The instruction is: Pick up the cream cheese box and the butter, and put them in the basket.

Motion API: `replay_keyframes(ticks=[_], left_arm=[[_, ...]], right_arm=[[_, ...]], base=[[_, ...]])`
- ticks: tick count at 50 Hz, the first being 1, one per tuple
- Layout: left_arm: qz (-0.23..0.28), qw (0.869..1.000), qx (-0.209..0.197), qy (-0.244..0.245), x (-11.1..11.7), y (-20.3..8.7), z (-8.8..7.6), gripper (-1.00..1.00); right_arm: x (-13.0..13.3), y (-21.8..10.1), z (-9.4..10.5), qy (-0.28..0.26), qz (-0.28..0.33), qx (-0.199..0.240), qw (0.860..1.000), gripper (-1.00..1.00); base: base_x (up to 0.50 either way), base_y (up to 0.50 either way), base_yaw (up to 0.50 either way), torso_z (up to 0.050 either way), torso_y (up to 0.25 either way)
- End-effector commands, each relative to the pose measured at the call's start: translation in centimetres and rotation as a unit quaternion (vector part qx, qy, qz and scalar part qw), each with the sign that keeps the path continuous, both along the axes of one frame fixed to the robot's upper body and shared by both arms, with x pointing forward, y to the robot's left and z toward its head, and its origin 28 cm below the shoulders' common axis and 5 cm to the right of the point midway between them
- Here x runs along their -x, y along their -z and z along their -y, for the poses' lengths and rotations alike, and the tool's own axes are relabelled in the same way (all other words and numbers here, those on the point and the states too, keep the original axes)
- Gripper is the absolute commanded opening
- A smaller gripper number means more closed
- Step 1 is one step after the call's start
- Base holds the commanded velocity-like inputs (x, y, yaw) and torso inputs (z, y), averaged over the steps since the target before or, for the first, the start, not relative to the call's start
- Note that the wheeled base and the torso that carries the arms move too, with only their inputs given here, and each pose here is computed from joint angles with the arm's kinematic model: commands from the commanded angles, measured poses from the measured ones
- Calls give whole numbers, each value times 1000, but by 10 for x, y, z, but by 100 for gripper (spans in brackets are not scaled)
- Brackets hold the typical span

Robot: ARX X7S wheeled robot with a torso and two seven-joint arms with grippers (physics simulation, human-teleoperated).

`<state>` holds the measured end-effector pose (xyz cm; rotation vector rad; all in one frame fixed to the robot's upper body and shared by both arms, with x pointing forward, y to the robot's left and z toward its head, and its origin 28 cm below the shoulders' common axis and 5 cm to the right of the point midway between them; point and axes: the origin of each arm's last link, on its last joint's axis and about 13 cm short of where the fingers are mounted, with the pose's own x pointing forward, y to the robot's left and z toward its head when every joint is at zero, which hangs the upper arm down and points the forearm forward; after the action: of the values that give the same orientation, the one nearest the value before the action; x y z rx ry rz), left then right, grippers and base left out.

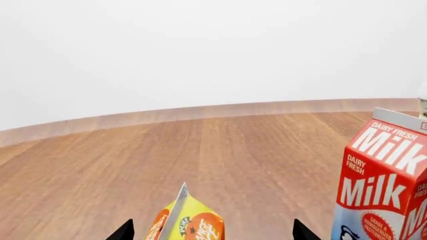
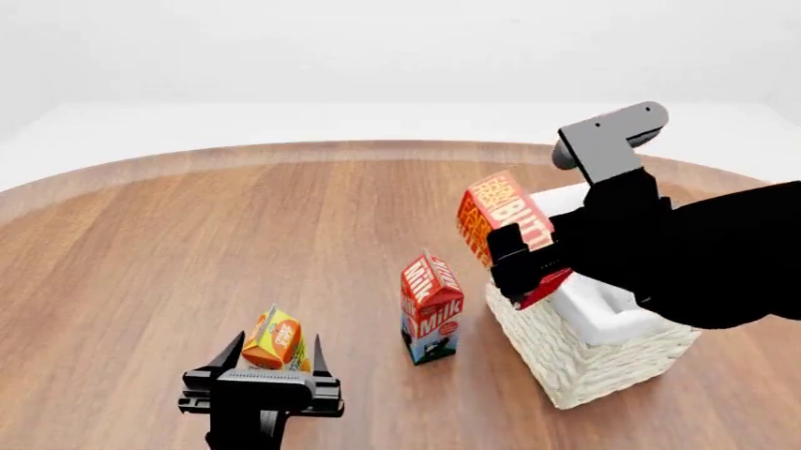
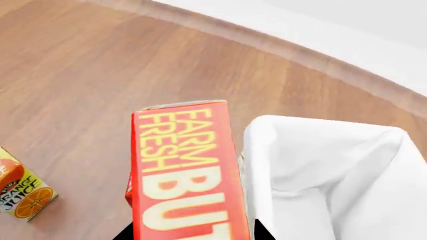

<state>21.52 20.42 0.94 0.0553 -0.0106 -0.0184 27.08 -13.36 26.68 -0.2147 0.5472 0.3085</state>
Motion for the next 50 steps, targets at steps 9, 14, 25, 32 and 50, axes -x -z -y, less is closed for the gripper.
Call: replay_keyframes(ticks=[9,14,25,32,50], left_arm=[[0,1000,0,0,0,0,0,100],[0,1000,0,0,0,0,0,100],[0,1000,0,0,0,0,0,100],[0,1000,0,0,0,0,0,100],[0,1000,0,0,0,0,0,100]], right_arm=[[-20,-18,27,79,16,-17,997,-100],[-24,-16,31,88,14,-19,996,-100],[-46,-10,43,123,4,-24,992,-100],[-59,-6,51,151,-5,-30,988,-100],[-87,10,73,219,-29,-47,974,-100]], base=[[0,0,0,1,1],[0,0,0,0,0],[0,0,0,0,2],[0,0,0,1,0],[0,0,0,0,2]])
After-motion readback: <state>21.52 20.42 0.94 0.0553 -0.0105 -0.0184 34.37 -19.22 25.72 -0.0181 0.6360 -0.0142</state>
